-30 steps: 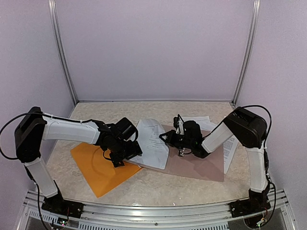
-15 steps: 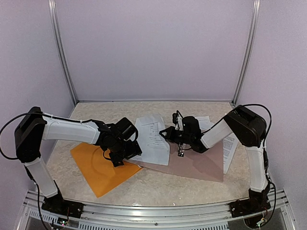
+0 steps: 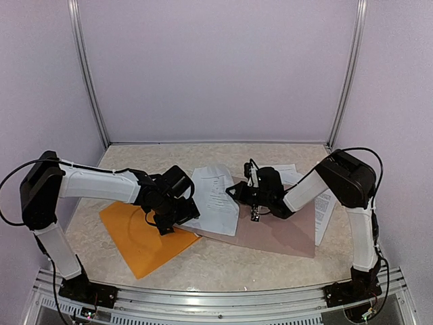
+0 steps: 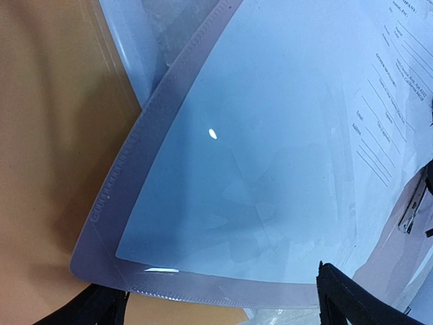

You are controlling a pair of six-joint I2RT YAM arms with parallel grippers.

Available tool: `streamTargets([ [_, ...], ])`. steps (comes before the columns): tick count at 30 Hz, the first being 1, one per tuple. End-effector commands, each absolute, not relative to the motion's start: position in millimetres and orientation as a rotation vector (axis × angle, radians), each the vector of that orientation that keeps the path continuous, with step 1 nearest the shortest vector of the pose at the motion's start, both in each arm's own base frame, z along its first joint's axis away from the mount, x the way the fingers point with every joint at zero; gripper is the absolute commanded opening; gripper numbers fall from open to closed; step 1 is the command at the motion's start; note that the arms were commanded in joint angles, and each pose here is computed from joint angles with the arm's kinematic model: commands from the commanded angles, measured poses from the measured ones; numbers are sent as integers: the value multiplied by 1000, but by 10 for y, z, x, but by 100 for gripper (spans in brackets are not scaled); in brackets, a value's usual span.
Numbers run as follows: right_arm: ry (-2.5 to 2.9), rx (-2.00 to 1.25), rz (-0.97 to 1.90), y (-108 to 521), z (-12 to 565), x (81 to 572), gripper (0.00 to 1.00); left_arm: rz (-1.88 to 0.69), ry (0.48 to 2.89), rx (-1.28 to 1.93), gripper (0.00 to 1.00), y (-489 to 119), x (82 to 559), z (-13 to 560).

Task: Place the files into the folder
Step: Insert the folder to form pockets on the folder.

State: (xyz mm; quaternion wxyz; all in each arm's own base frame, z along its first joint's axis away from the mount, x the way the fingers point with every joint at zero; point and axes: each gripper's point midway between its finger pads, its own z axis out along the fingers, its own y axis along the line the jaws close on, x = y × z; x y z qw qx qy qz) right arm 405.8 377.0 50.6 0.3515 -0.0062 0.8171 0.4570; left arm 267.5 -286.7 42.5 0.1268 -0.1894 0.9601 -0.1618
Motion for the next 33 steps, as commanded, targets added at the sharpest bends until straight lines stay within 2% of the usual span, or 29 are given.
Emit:
streamTargets([
  [1, 2166, -17, 1158, 3767, 390, 3939, 0, -464, 2771, -533, 94, -2814, 2707, 461],
  [33, 2170, -16, 1152, 3808, 373, 3795, 0, -466, 2749, -558, 94, -2727, 2741, 470],
])
